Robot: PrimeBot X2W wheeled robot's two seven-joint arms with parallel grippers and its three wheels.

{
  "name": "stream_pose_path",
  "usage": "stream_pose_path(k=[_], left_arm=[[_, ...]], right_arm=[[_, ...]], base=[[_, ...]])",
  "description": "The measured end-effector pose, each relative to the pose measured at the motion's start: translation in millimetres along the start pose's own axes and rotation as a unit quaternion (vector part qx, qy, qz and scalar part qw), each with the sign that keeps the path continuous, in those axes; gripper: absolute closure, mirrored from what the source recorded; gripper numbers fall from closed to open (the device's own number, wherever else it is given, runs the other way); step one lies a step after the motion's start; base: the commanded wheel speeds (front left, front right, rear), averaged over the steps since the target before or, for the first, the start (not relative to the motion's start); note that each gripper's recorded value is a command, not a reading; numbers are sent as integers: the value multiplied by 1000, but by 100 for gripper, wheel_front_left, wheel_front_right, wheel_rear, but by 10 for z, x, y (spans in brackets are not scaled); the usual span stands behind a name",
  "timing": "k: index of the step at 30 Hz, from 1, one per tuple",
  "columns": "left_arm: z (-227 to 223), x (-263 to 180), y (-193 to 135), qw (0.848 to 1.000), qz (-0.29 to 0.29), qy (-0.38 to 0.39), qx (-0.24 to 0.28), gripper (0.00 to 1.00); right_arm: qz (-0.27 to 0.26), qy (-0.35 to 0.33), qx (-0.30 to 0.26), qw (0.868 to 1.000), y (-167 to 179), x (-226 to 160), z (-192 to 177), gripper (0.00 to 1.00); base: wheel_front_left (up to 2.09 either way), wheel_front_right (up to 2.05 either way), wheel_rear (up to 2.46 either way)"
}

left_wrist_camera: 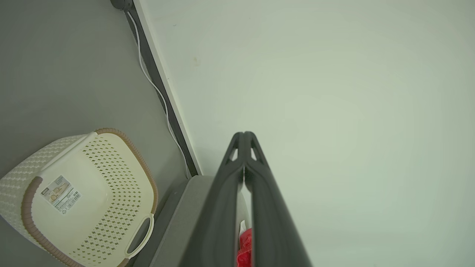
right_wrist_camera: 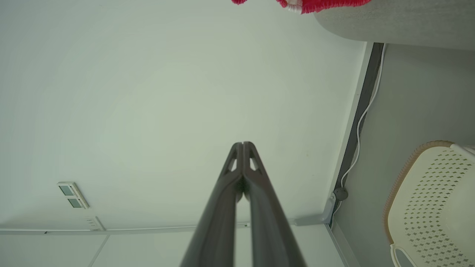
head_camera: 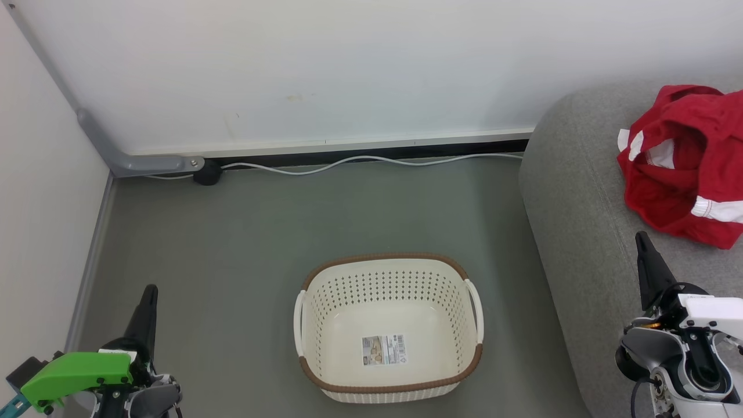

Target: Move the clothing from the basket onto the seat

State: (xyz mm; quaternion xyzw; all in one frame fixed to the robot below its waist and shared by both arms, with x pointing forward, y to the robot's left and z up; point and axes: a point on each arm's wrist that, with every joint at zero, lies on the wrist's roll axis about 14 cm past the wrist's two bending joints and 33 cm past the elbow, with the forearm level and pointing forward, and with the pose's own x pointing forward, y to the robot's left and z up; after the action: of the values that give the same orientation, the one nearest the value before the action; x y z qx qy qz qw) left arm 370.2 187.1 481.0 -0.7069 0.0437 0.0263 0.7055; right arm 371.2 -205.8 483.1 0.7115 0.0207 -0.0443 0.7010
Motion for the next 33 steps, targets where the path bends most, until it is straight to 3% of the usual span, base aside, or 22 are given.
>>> stream_pose_path(k=[33], left_arm=[[-5, 8, -5, 1000, -2, 3, 0, 100]], right_arm=[[-1, 3, 1, 1000, -4, 2, -6, 100]], base=[[0, 0, 0]])
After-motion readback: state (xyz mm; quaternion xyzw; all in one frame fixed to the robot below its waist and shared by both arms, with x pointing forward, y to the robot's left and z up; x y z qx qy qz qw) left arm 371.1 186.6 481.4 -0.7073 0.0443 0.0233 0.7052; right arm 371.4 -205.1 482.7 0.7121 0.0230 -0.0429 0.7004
